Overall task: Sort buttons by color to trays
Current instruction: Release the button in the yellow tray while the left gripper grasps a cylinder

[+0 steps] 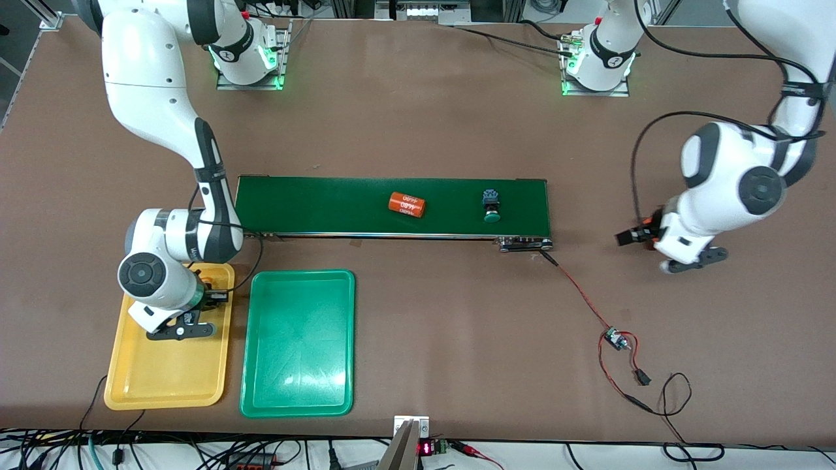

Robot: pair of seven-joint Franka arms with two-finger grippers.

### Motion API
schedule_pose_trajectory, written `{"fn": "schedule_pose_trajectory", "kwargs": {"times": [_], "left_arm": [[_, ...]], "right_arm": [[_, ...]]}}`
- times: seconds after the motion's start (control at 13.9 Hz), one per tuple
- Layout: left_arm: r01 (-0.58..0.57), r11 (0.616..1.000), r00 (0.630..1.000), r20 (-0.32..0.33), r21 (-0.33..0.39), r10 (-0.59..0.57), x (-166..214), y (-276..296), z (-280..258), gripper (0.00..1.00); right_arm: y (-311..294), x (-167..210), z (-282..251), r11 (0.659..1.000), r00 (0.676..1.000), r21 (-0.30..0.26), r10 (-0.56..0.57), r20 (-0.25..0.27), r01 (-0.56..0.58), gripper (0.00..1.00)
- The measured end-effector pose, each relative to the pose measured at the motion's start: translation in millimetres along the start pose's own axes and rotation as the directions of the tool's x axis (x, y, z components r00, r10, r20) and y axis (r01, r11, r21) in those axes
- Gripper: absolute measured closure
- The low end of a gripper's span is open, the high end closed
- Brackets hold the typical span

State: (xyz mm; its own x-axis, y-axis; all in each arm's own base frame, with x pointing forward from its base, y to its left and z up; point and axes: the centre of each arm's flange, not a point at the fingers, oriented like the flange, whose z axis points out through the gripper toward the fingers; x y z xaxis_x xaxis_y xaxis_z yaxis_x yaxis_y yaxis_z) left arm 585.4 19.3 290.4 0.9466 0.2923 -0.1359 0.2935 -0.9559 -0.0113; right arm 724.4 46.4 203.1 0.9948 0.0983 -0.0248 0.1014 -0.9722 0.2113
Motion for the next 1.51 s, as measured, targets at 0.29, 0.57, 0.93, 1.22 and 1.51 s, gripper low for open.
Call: {"fn": "schedule_pose_trajectory", "kwargs": {"times": [0.29, 0.57, 0.93, 1.22, 1.51], "left_arm": [[0.068, 0.997, 0.996, 0.052, 0.021, -0.069, 13, -58, 35, 0.0], [0.061, 0.998, 0.993, 0.101, 0.02, -0.062, 15, -83, 87, 0.0], [0.054, 0.998, 0.989, 0.138, 0.019, -0.056, 8, -84, 114, 0.4], [0.068, 0.998, 0.992, 0.104, 0.015, -0.069, 13, -81, 98, 0.5], [0.192, 0.98, 0.973, 0.12, 0.047, -0.197, 0, -12, 32, 0.5]], "right_arm": [[-2, 1, 3, 1.0, 1.0, 0.001, -0.009, -0.009, 0.009, 0.59], [6, 3, 8, 0.997, 0.997, -0.006, -0.073, -0.031, 0.073, 0.59], [12, 5, 10, 0.997, 0.996, 0.018, -0.078, -0.051, 0.079, 0.52], [-11, 9, -3, 0.993, 0.998, 0.114, -0.025, -0.06, 0.032, 0.15], [-11, 11, -57, 0.984, 0.998, 0.178, -0.004, -0.061, 0.015, 0.0]]}}
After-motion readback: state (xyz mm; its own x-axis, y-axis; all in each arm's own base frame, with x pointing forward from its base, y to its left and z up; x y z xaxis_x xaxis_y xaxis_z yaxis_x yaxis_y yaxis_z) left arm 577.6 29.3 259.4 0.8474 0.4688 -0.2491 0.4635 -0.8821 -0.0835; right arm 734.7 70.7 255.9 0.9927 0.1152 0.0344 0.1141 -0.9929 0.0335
